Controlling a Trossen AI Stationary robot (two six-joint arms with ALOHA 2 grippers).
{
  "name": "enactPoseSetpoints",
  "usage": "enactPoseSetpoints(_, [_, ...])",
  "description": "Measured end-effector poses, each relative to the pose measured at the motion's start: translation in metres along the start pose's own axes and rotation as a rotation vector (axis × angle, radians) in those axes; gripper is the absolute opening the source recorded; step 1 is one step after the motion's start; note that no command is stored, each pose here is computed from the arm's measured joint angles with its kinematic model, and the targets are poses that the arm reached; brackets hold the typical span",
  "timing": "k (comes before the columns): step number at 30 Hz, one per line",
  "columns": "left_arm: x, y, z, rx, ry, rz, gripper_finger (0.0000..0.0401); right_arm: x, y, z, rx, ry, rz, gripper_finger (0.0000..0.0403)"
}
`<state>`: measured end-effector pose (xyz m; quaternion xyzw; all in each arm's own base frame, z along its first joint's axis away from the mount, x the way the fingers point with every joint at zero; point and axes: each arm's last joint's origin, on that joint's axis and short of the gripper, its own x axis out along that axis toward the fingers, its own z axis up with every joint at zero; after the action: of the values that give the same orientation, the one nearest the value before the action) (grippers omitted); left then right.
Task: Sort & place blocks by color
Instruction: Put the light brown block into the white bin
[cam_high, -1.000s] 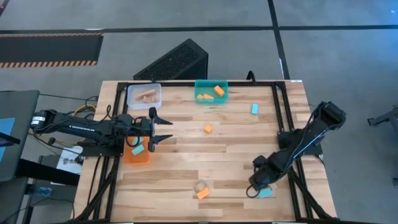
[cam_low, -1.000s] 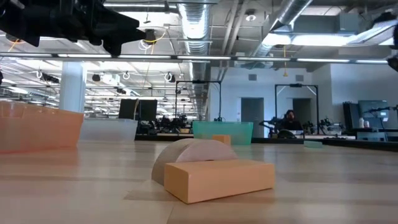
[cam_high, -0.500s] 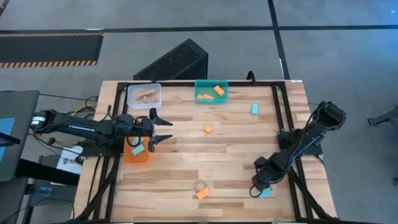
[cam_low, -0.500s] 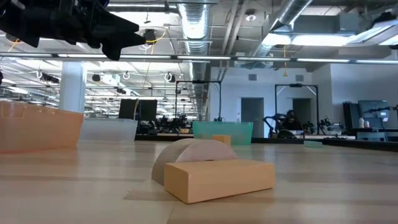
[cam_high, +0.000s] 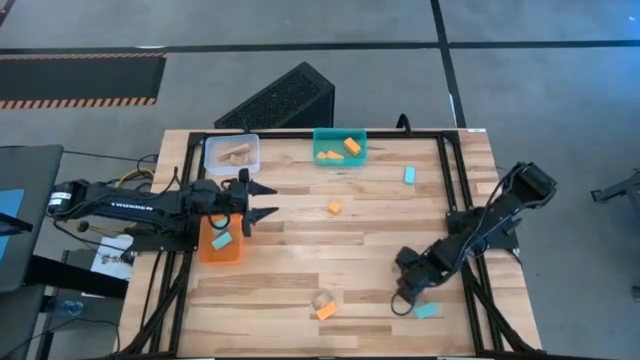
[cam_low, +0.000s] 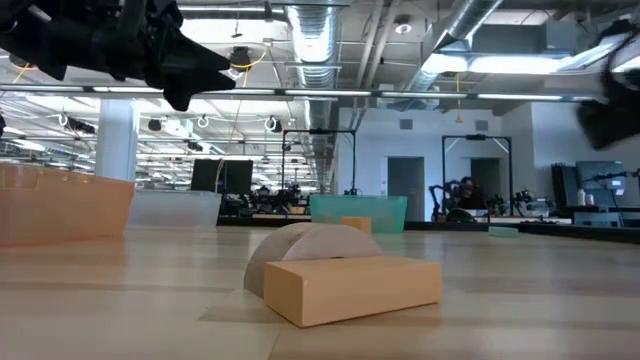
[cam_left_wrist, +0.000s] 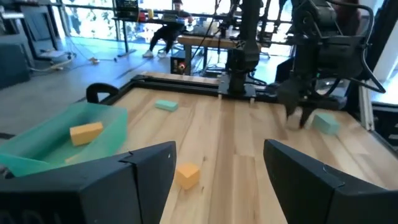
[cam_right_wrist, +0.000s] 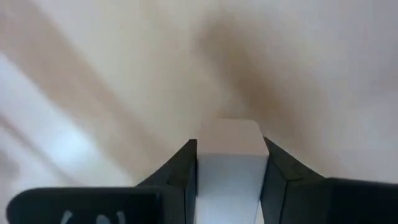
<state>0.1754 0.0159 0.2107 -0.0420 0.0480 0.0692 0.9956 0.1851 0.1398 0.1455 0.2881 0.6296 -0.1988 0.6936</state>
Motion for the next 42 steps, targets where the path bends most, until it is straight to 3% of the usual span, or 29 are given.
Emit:
enactPoseSetpoints(8, [0.0,0.003,0.0,-0.038,0.006,-0.059,0.0231,-0.013,0.008,0.055,-0.2,-0.475,-0.04,0.0121])
enactPoseSetpoints(15, [0.0,0.002,0.0,-0.055,0.011,-0.072,0.0226,-0.032,0.022,0.113,-0.44,-0.767,0.152,0.0121])
enactPoseSetpoints(19, [0.001,0.002,-0.001,-0.225,0.025,-0.07,0.0226,-0.052,0.027,0.138,-0.63,-0.976,0.259,0.0121])
enactPoseSetpoints(23, [0.005,0.002,-0.006,-0.456,0.071,-0.091,0.0225,-0.065,0.024,0.156,-0.812,-1.156,0.231,0.0127])
enactPoseSetpoints(28, [0.014,0.002,-0.01,-0.52,0.089,-0.127,0.0225,-0.077,0.009,0.18,-0.916,-1.286,0.191,0.0125])
enactPoseSetpoints(30, [0.019,0.005,-0.012,-0.457,0.077,-0.114,0.0225,-0.081,0.0,0.189,-0.935,-1.319,0.218,0.0124])
enactPoseSetpoints(34, [0.024,0.011,-0.016,-0.033,0.054,-0.068,0.0225,-0.089,-0.02,0.208,-0.902,-1.355,0.315,0.013])
enactPoseSetpoints(37, [0.026,0.014,-0.015,0.152,0.043,-0.001,0.0225,-0.096,-0.037,0.221,-0.787,-1.373,0.395,0.013])
enactPoseSetpoints(39, [0.027,0.015,-0.01,0.187,0.029,-0.001,0.0225,-0.099,-0.046,0.227,-0.757,-1.378,0.442,0.0129])
enactPoseSetpoints(42, [0.034,0.017,-0.002,0.142,0.007,-0.064,0.0225,-0.098,-0.05,0.232,-0.759,-1.4,0.46,0.0129])
